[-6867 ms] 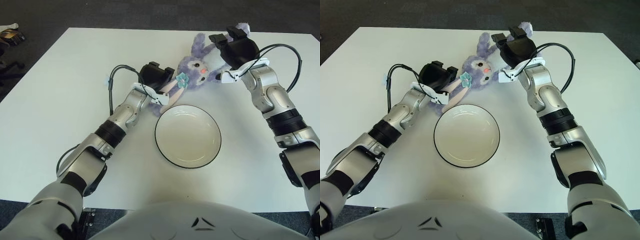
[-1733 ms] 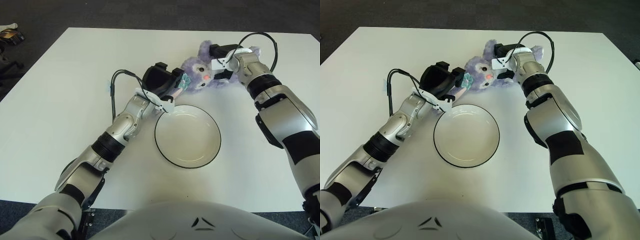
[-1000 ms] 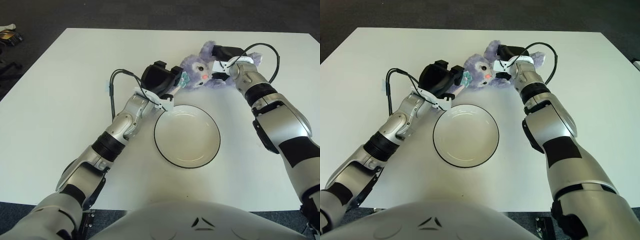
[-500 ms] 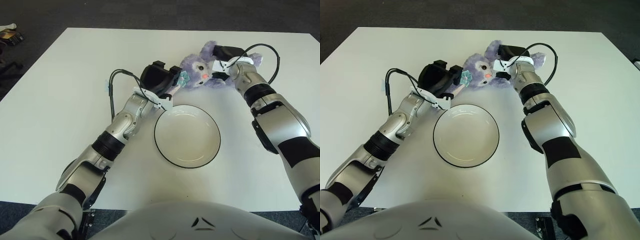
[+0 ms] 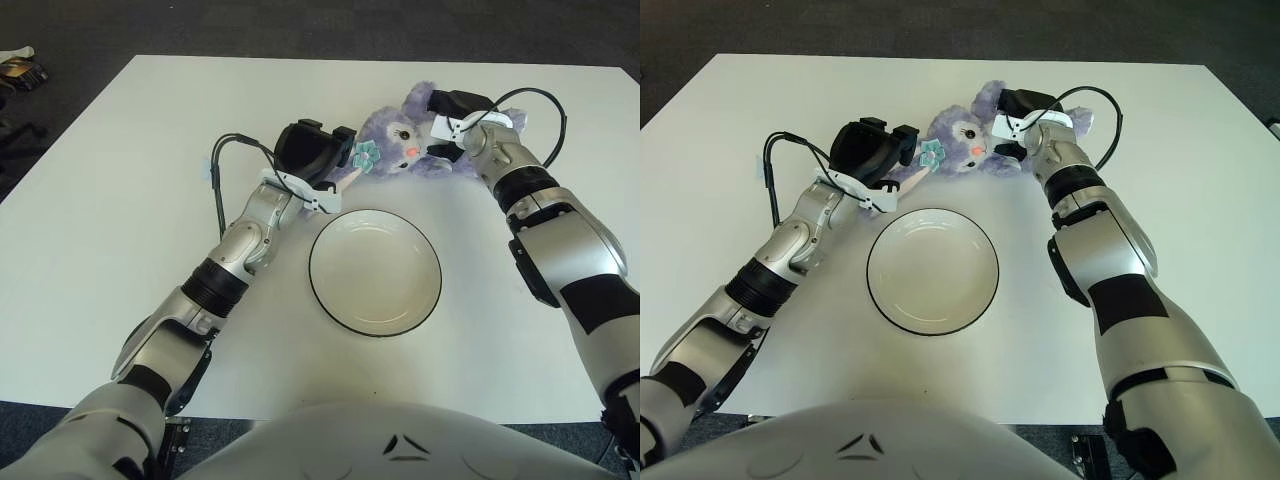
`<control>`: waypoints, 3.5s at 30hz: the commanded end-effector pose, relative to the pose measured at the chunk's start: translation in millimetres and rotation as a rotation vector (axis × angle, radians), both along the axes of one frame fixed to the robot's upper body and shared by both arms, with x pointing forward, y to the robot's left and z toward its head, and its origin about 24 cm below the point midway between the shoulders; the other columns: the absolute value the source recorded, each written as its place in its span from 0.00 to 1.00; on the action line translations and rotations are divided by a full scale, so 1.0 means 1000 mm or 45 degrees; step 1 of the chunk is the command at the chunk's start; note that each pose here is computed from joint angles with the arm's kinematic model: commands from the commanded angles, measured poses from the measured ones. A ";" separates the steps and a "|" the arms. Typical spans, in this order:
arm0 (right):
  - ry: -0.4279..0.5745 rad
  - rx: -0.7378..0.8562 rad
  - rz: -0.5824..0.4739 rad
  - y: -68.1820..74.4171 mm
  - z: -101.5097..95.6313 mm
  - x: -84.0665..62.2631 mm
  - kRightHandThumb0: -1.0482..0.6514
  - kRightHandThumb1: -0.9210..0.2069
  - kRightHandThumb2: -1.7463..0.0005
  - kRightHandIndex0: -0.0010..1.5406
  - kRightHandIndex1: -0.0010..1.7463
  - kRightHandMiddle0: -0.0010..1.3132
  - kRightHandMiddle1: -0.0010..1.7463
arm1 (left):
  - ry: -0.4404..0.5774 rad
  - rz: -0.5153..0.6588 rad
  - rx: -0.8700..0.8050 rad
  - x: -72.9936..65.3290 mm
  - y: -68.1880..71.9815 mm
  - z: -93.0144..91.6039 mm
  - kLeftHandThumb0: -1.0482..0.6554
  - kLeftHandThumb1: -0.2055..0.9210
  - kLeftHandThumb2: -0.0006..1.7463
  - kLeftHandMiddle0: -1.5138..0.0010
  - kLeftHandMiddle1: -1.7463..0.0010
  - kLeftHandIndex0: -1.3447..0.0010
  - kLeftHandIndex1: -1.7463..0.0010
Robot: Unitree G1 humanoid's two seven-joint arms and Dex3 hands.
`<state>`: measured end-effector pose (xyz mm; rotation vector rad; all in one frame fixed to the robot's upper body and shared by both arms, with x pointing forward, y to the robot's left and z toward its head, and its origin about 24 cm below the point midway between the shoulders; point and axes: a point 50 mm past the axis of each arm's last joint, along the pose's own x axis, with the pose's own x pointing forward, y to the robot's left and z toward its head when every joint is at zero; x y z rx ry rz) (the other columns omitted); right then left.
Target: Put the doll into the plate.
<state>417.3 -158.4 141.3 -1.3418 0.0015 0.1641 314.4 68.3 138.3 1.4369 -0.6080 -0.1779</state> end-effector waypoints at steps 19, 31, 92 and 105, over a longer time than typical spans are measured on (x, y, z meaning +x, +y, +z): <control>-0.065 0.041 0.052 -0.010 0.010 -0.004 0.94 0.70 0.12 0.49 1.00 0.79 1.00 | -0.141 0.121 -0.161 0.017 0.024 0.018 0.62 0.17 0.95 0.43 0.05 0.52 0.00; -0.222 0.055 0.086 -0.016 0.031 -0.011 0.94 0.71 0.11 0.50 1.00 0.79 1.00 | -0.113 0.169 -0.213 0.028 0.035 0.022 0.61 0.19 0.94 0.44 0.05 0.53 0.00; -0.526 0.016 0.106 -0.008 0.097 -0.068 0.94 0.71 0.11 0.50 1.00 0.77 1.00 | 0.005 0.246 -0.470 0.071 0.057 0.019 0.61 0.63 0.63 0.64 0.05 0.84 0.00; -0.583 0.020 0.161 -0.004 0.107 -0.075 0.95 0.73 0.09 0.51 1.00 0.78 1.00 | 0.066 0.175 -0.662 0.075 0.067 0.016 0.61 0.63 0.63 0.75 0.00 0.74 0.00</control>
